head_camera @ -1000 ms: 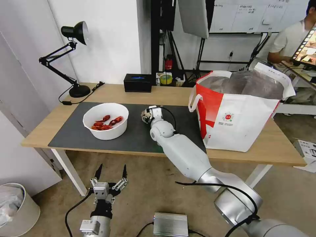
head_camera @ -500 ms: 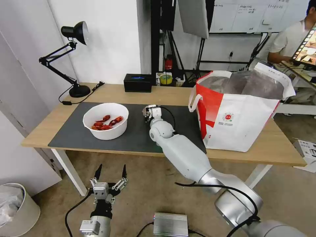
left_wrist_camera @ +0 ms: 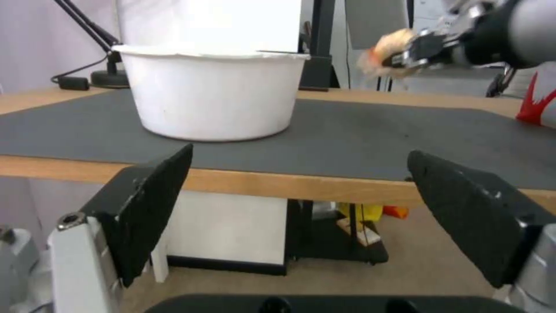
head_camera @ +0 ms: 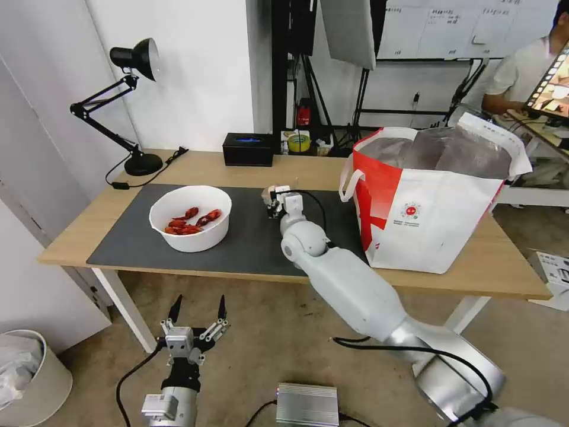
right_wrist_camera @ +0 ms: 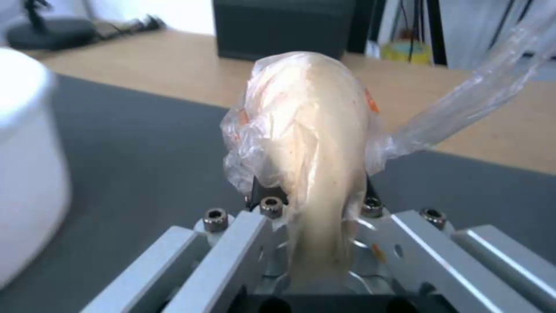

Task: Pick up the trash from the table and place it into the takeout bag.

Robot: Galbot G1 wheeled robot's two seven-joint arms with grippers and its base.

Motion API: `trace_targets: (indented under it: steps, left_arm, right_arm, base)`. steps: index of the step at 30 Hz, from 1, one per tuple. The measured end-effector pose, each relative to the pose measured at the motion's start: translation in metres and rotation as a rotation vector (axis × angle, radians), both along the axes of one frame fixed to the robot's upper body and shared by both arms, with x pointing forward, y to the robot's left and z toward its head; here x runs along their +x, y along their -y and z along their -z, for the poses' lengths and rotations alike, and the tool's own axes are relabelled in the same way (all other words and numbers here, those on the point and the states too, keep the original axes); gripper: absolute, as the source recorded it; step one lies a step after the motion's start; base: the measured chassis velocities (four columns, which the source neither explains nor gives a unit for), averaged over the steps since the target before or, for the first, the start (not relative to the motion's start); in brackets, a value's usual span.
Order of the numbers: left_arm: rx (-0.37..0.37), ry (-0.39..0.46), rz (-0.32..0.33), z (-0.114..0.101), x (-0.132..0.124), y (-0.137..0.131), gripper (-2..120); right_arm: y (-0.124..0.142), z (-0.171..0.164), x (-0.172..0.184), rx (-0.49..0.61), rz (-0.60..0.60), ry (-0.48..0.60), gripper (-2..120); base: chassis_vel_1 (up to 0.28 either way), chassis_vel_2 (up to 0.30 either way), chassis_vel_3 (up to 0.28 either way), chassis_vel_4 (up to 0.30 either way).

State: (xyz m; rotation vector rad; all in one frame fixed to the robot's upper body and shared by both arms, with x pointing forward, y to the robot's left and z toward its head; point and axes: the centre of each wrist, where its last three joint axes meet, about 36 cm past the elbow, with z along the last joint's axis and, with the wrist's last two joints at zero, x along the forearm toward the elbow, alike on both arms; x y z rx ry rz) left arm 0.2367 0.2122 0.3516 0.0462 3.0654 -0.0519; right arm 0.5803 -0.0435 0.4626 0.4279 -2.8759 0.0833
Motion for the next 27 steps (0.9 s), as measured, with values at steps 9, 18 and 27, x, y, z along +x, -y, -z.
trace_targets:
  steps: [9, 18, 27]
  left_arm:
    - [0.004, -0.001, -0.007, -0.002, 0.005, -0.018, 100]
    - [-0.008, -0.003, -0.003, -0.002, 0.007, -0.018, 100]
    - [-0.012, 0.012, 0.007, -0.008, 0.005, -0.017, 100]
  right_arm:
    - [0.039, 0.01, -0.058, 0.005, -0.13, 0.139, 7]
    - [0.083, 0.03, -0.12, 0.003, -0.165, 0.238, 7]
    - [0.148, 0.026, -0.192, 0.021, -0.18, 0.38, 7]
  base:
    - [0.0, 0.0, 0.0, 0.0]
    - [0.0, 0.0, 0.0, 0.0]
    - [0.0, 0.0, 0.0, 0.0]
